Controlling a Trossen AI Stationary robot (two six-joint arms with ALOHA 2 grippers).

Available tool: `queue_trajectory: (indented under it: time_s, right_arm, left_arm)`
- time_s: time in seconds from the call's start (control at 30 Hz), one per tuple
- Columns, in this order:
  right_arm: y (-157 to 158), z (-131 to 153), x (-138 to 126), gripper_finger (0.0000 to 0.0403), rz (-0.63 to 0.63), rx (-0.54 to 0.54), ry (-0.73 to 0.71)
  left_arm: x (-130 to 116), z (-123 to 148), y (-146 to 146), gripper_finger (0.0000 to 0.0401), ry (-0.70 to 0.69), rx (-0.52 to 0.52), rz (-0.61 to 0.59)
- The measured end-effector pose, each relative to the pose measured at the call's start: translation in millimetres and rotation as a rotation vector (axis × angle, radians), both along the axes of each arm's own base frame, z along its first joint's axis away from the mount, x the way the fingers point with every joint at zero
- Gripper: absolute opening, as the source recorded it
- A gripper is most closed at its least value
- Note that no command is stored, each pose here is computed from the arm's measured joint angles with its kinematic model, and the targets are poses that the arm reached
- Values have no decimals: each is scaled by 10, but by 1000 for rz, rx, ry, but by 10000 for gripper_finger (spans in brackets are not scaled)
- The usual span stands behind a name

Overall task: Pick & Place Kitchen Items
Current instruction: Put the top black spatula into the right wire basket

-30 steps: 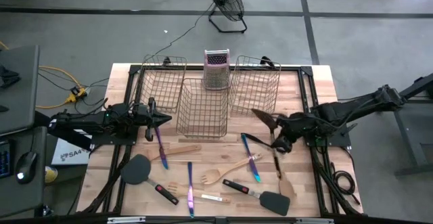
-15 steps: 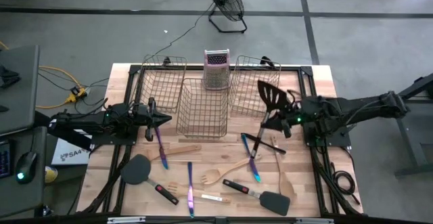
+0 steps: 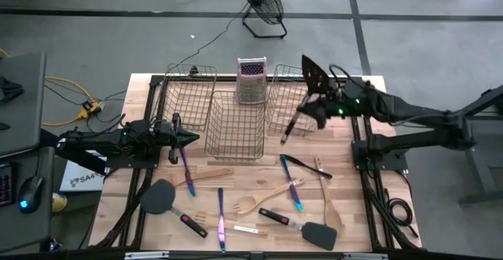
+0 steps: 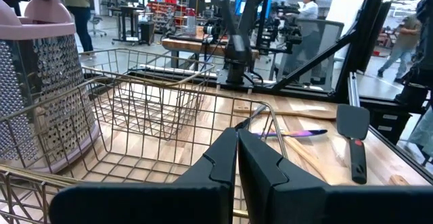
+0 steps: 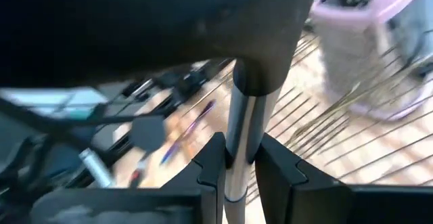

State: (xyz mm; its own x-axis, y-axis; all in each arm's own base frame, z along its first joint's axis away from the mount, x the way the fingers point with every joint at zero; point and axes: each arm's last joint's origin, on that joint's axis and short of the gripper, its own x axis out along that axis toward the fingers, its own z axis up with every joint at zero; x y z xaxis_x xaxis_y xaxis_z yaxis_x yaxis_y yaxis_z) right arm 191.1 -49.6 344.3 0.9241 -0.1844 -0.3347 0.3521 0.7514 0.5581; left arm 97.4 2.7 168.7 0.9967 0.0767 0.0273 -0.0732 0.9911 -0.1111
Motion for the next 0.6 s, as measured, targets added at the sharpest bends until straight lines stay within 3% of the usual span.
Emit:
queue_trajectory:
  time_s: [0.27, 0.43, 0.6]
  right_arm:
    - [-550, 57, 362, 49, -92, -43, 95]
    - [-847, -27, 456, 49, -165, -38, 190]
    - [-1031, -128, 487, 50, -258, 77, 207]
  left_arm:
    - [0, 0, 0, 15, 0, 0, 0]
    - [0, 0, 0, 15, 0, 0, 0]
    - [0, 0, 0, 15, 0, 0, 0]
